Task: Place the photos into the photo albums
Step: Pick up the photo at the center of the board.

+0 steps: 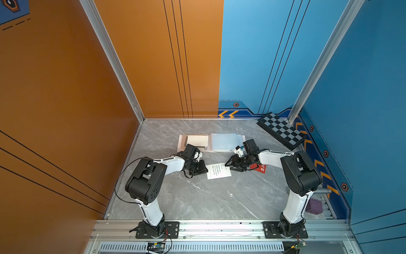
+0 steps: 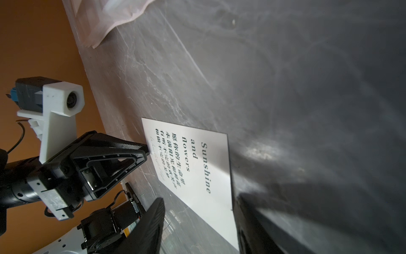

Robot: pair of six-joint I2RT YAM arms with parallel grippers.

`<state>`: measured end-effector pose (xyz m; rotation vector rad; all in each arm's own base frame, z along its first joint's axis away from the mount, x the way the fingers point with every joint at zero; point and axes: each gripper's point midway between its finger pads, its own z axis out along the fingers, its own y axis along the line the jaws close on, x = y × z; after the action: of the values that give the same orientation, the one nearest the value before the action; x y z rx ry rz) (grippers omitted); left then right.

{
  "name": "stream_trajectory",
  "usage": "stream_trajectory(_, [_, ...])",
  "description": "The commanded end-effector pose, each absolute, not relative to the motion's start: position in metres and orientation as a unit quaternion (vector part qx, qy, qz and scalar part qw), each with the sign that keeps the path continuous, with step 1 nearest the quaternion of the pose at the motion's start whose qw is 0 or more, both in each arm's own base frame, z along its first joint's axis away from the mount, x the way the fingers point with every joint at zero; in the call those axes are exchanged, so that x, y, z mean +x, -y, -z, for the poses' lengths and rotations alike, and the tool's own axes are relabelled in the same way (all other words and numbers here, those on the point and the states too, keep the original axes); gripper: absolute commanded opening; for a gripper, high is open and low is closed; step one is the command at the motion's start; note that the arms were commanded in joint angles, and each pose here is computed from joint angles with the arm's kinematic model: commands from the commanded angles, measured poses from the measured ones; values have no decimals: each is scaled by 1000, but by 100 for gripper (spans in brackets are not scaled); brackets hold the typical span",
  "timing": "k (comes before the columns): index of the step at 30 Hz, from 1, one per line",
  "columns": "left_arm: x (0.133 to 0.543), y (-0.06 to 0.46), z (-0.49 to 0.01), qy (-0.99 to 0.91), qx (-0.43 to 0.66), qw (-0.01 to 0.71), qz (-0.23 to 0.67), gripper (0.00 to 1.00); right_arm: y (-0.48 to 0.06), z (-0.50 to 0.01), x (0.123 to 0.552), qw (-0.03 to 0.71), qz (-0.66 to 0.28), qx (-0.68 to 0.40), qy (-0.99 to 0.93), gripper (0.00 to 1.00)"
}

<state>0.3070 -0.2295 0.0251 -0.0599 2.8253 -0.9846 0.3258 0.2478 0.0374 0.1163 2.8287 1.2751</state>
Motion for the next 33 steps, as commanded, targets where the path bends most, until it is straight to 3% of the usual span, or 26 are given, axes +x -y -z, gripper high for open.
stream_trajectory(1, [298, 226, -7, -950, -26, 47, 308, 18, -252, -31, 323, 6, -408, 35, -912, 53])
stream_trajectory(33, [301, 230, 4, -949, -30, 40, 312, 18, -264, -93, 326, 25, -482, 2, -876, 50])
